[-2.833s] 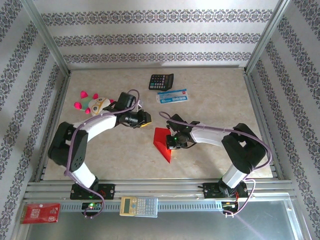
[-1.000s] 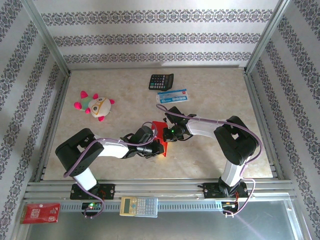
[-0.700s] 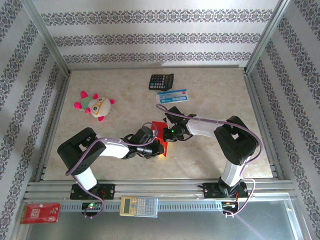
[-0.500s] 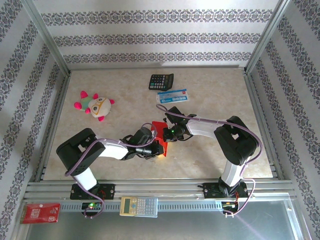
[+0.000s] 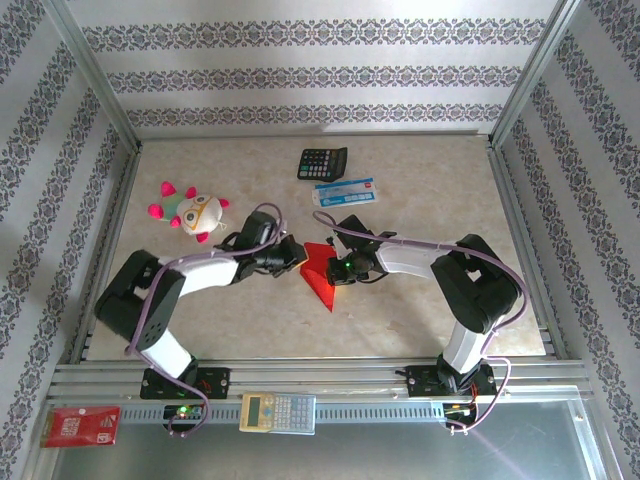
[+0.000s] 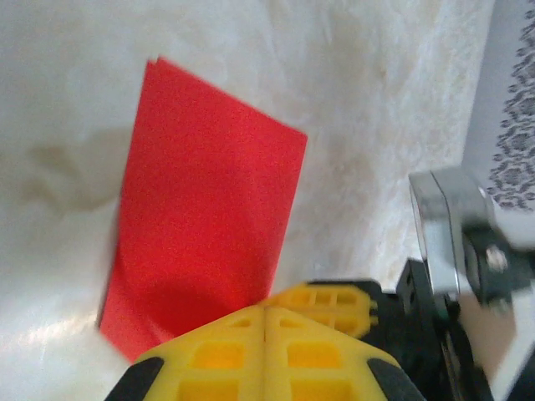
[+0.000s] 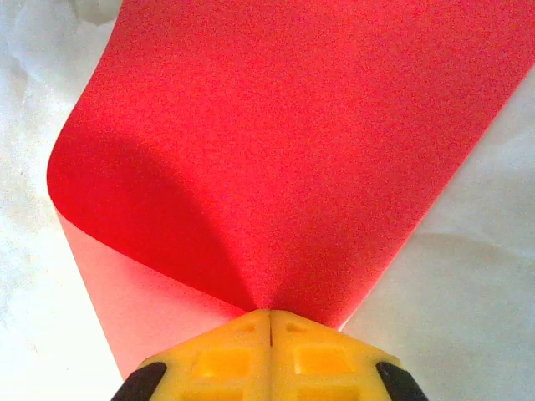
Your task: Fold a paper plane with a square sheet of paper (pick it up from the middle)
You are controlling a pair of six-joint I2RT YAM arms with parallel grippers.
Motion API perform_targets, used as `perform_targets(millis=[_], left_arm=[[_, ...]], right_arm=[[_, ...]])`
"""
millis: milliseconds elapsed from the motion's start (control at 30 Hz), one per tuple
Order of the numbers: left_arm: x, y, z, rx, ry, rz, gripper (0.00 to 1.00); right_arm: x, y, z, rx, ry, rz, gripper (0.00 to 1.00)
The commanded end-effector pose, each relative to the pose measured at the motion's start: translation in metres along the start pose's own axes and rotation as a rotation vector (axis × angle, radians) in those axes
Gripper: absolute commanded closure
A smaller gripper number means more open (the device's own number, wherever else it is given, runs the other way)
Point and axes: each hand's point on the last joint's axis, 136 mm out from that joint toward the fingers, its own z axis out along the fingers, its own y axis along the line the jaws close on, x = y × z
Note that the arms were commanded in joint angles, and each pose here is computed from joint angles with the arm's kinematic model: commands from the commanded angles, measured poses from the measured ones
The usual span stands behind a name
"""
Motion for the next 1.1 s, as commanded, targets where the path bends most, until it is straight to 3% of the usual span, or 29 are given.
perform_targets(millis=[0, 300, 1067], left_arm=[[0.007, 0.009, 0.016, -0.076, 0.125, 0.049, 0.95], [0.004, 0.029, 0.055, -0.158, 0.251, 0.07, 0.96], [0.026, 0.064, 0.06, -0.21, 0.315, 0.059, 0.96]], right_arm=[[0.026, -0.009, 0.003, 0.02, 0.077, -0.006, 1.0], [0.02, -0.001, 0.003, -0.005, 0.076, -0.03, 1.0], [0.0, 0.007, 0.002, -0.012, 0.074, -0.063, 1.0]])
